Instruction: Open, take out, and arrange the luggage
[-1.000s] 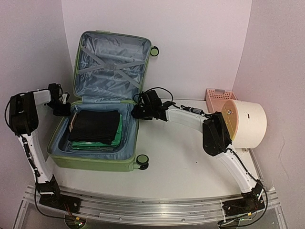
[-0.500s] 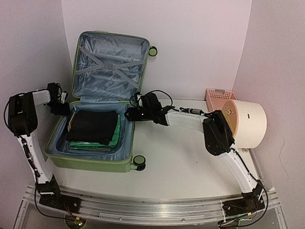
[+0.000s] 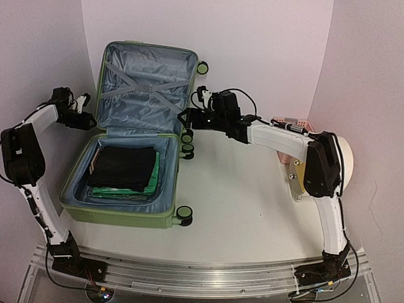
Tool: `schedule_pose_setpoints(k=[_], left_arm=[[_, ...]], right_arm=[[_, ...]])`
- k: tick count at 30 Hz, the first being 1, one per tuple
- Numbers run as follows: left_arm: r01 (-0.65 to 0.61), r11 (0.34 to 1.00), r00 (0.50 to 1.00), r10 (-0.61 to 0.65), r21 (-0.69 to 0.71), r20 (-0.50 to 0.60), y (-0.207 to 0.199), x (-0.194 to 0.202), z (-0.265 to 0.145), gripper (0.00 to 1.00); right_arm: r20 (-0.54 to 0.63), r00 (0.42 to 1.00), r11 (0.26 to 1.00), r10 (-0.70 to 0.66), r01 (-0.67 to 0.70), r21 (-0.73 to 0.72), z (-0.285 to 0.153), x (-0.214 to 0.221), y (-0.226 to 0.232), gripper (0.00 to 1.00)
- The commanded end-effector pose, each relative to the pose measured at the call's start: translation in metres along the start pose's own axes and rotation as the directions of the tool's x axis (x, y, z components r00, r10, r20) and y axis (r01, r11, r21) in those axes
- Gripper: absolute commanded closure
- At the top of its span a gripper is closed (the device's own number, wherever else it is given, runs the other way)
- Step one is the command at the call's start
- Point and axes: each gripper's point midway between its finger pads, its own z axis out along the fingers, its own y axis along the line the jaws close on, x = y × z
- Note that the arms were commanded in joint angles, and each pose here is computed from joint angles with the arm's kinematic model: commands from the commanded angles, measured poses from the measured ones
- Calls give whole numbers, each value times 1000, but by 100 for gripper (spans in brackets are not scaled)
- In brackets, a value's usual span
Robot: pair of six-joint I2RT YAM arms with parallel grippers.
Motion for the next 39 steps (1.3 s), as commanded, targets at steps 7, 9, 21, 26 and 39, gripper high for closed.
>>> schedule_pose_setpoints(k=[7,9,21,26,39], left_arm=[[-298,890,954,263,345,145,-160,-64,-24,29],[-315,871,949,276,376,154,-183,-67,-21,28],[-222,861,975,205,458,88,-225,-60,-24,1],[-204,858,978,197,471,65,-227,-46,-28,1],[-201,862,978,200,466,51,-226,-40,-29,1]], right_arm=[[71,980,965,188,-198,171,-62,-29,-79,23],[92,977,948,191,-208,240,-78,-37,-105,23],[-251,961,477,115,168,863,-173,-24,-363,5],[-369,920,364,134,301,881,-185,7,-407,4],[-448,881,627,155,263,734,-121,66,-409,51]])
